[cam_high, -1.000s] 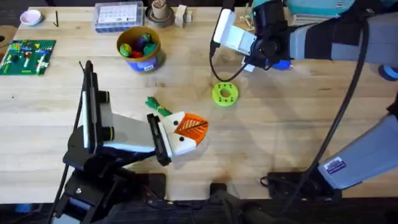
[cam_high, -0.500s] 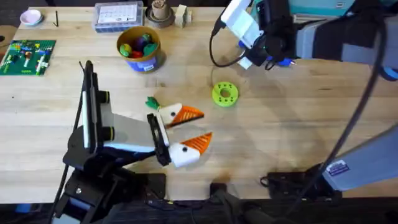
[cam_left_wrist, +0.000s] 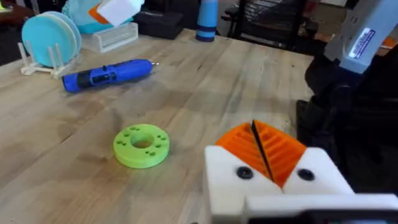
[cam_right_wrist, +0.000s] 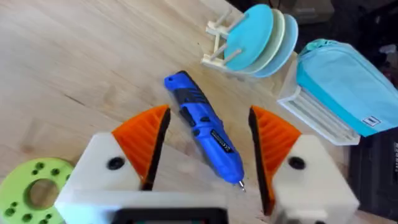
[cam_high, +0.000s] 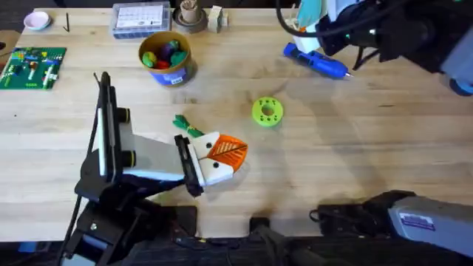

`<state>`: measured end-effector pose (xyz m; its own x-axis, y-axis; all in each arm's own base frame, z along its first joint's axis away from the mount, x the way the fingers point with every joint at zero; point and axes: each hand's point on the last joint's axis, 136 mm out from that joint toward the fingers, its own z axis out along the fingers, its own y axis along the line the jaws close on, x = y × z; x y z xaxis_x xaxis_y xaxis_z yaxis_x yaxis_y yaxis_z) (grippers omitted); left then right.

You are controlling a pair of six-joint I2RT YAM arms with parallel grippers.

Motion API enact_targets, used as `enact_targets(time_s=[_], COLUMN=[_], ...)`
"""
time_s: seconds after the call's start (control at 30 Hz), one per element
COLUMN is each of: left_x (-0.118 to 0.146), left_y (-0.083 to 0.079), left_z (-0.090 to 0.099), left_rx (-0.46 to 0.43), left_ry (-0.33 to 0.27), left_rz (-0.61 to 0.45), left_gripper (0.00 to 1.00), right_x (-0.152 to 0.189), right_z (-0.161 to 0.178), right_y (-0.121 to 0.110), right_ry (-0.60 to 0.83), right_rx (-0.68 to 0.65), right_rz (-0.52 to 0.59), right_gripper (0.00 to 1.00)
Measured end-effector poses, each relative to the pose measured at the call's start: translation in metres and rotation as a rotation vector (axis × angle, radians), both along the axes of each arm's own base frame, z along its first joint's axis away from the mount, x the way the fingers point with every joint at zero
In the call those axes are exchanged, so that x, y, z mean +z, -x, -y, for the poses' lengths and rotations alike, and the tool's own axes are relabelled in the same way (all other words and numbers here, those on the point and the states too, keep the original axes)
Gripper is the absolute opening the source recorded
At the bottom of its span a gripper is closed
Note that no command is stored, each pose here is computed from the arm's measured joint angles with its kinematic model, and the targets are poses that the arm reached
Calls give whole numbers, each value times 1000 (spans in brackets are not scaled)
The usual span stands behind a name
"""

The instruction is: Pick up the gripper from the table and insert it into the empty holder that is missing its gripper. Then pick up a screw, insert it into the mounting hole, and use the screwdriver to tighten it. Finally, clean up the table by picking up the vegetable and placing it into the bucket.

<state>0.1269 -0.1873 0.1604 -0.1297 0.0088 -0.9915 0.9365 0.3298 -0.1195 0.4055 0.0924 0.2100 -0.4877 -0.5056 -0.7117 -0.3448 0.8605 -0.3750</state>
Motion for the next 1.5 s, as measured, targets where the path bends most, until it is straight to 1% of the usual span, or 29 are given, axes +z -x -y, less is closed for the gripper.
enact_targets(time_s=[0.03, 0.07, 0.1, 0.17, 0.2, 0.23, 0.27, 0.3, 0.33, 0.37, 0.43, 0.53, 0.67, 0.77, 0.87, 0.93, 1.0, 1.07, 1.17, 1.27, 1.37, 1.5], left_x=[0, 0, 0, 0, 0, 0, 0, 0, 0, 0, 0, 1, 3, 3, 3, 5, 13, 25, 46, 63, 80, 99], left_y=[0, 0, 0, 0, 0, 0, 0, 0, 0, 0, 0, -2, -11, -23, -34, -38, -39, -38, -36, -34, -38, -47], left_z=[0, 0, 0, 0, 0, 0, 0, 0, 0, 0, 0, -1, -4, -10, -19, -28, -41, -57, -87, -112, -124, -124], left_rx=[0, 0, 0, 0, 0, 0, 0, 0, 0, 0, 0, 12, 69, 145, 239, 312, 397, 492, 663, 801, 876, 894], left_ry=[1, 0, -1, 0, 0, 1, 1, -1, 0, 1, 1, -2, -4, -4, -23, -53, -86, -119, -162, -215, -249, -253], left_rz=[-1, -1, 3, 1, 1, -3, -2, 3, 0, -2, -1, 13, 37, 27, -26, -82, -128, -166, -250, -315, -347, -361], left_gripper=[12, 11, 105, 407, 580, 662, 679, 742, 882, 964, 991, 993, 992, 993, 993, 993, 993, 993, 993, 993, 993, 993], right_x=[6, 13, 19, 32, 38, 43, 48, 51, 54, 56, 58, 59, 59, 59, 59, 59, 59, 59, 59, 59, 59, 59], right_z=[-1, -1, -2, -2, -2, -3, -3, -4, -6, -9, -16, -27, -37, -40, -41, -42, -43, -43, -43, -43, -43, -43], right_y=[3, 7, 9, 14, 16, 18, 20, 21, 23, 25, 28, 31, 35, 36, 37, 37, 38, 38, 38, 38, 38, 38], right_ry=[-14, -33, -49, -82, -98, -112, -125, -136, -152, -166, -194, -232, -267, -283, -288, -292, -302, -312, -320, -323, -324, -325], right_rx=[3, 6, 4, 1, -1, -1, 0, 4, 14, 28, 62, 117, 162, 175, 183, 184, 183, 178, 174, 172, 172, 171], right_rz=[8, 20, 33, 60, 73, 84, 94, 100, 104, 105, 103, 90, 75, 69, 66, 65, 61, 58, 56, 55, 55, 54], right_gripper=[794, 794, 794, 794, 794, 794, 794, 794, 794, 794, 794, 794, 794, 794, 794, 794, 794, 794, 794, 795, 794, 794])
